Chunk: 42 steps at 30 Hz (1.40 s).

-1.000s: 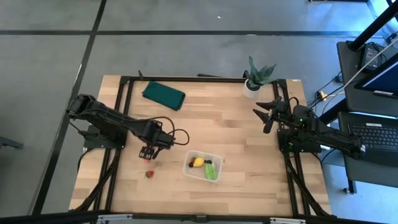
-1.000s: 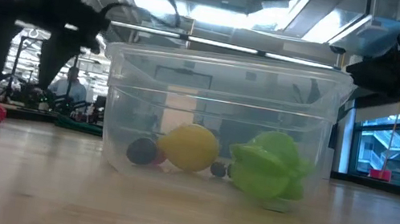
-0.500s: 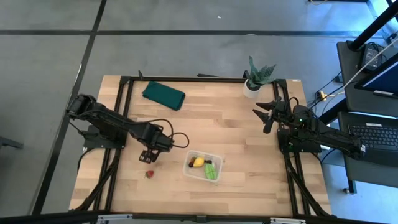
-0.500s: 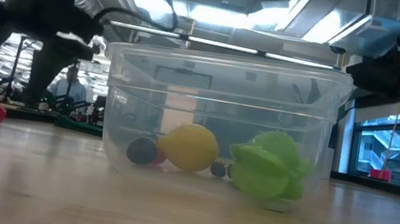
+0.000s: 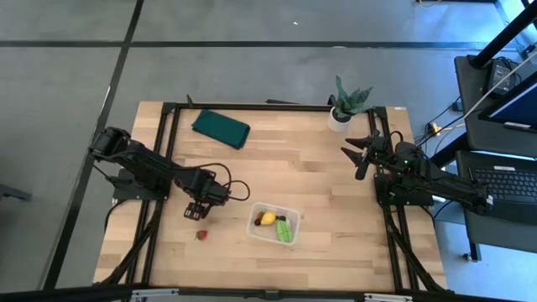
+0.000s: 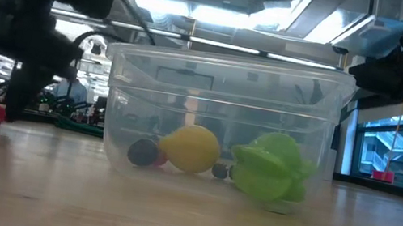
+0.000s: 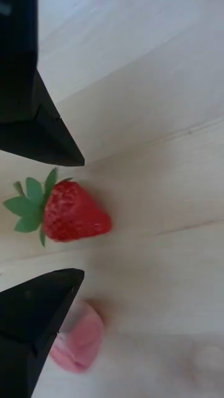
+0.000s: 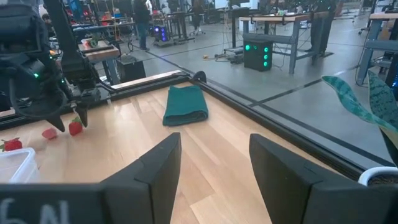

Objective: Pick and placing Produce into tupperware
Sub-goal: Put the top strawberry into the transparent bin

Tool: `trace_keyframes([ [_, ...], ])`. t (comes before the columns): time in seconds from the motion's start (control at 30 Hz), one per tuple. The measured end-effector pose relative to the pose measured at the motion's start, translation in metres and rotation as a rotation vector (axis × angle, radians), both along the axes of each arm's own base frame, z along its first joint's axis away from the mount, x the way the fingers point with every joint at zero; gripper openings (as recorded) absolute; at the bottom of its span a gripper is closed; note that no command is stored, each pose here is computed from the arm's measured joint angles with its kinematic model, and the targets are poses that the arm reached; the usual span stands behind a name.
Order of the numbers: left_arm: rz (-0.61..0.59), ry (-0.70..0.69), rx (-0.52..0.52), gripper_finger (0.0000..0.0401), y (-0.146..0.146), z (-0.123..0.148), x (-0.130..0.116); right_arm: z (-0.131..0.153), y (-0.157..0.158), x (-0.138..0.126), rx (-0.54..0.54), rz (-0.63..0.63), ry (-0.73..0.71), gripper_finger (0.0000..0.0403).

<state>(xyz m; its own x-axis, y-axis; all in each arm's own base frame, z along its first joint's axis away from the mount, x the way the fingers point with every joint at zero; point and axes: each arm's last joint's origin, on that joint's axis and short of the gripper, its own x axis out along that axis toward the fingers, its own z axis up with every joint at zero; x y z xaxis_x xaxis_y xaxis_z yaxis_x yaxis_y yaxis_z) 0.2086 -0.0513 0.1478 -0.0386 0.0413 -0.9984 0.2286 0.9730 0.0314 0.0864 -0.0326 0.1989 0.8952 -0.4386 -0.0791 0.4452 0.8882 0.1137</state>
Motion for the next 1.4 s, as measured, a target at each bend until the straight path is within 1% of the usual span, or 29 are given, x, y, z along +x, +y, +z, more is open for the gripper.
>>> trace_keyframes([
  [0.1, 0.0, 0.02, 0.005, 0.0266, 0.001, -0.005, -0.004, 0.0, 0.0, 0.0, 0.0, 0.0, 0.0, 0.0193],
  [0.47, 0.029, -0.021, -0.004, 0.0234, 0.001, -0.006, -0.001, 0.0, 0.0, 0.0, 0.0, 0.0, 0.0, 0.0193],
  [0.77, 0.036, -0.021, -0.004, 0.0186, 0.001, -0.006, -0.001, 0.0, 0.0, 0.0, -0.001, 0.0, 0.0, 0.0193],
  [1.07, 0.113, -0.025, -0.001, 0.0132, 0.0, -0.006, -0.001, 0.0, 0.0, 0.0, -0.002, 0.0, 0.001, 0.0193],
  [1.23, 0.14, -0.043, -0.006, 0.0136, 0.0, -0.003, 0.003, 0.0, 0.0, 0.0, -0.002, 0.0, 0.001, 0.0193],
  [1.33, 0.141, -0.073, -0.016, 0.0143, -0.002, 0.007, 0.011, 0.0, 0.0, 0.0, -0.002, 0.0, 0.001, 0.0193],
  [1.4, 0.145, -0.088, -0.019, 0.014, -0.002, 0.017, 0.017, 0.0, 0.0, 0.0, -0.002, 0.0, 0.001, 0.0193],
])
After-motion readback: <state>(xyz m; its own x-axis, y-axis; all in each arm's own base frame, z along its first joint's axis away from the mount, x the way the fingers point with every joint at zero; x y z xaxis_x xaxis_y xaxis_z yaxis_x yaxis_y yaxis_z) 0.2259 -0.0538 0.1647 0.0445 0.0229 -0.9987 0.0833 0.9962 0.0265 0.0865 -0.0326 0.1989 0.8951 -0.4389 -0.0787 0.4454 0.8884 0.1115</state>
